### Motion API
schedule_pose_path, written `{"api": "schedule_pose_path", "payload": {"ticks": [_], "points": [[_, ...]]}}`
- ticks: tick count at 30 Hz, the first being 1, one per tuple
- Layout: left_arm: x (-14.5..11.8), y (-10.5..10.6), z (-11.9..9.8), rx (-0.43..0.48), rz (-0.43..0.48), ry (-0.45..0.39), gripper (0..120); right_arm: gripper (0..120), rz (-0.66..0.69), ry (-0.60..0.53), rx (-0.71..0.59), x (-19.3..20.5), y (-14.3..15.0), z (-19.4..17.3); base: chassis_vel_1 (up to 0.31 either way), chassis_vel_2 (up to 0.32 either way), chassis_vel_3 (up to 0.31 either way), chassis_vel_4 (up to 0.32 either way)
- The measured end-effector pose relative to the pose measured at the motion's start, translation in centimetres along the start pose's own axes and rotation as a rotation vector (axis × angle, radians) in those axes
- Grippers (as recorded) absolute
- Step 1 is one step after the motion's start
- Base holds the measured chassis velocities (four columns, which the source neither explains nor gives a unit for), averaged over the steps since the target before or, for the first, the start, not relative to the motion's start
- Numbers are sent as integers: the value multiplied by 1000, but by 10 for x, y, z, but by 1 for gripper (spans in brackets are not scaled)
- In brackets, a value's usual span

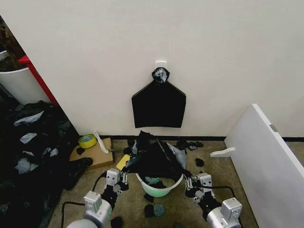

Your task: Place the garbage bag over the trash bin.

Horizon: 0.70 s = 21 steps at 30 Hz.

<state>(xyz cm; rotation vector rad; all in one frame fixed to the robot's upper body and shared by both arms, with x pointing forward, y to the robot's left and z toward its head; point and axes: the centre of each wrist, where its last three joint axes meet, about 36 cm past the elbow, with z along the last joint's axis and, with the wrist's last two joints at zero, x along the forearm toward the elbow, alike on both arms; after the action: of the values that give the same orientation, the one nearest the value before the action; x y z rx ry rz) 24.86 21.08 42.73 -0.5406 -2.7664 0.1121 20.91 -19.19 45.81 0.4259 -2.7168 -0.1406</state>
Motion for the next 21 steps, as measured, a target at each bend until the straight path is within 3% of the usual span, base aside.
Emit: {"api": "schedule_pose_path", "payload": {"ticks": [7,12,21], "points": [[1,-9,11,-33,58,61,0,0,30,108,54,0,-1,5,0,0,0,0],[4,-11,21,-106,36,92,0,0,52,156,79,-2,-1,10,0,0,0,0],[6,-17,37,-125,6,144,0,0,100,211,110,-10,-1,27,0,0,0,0]]}}
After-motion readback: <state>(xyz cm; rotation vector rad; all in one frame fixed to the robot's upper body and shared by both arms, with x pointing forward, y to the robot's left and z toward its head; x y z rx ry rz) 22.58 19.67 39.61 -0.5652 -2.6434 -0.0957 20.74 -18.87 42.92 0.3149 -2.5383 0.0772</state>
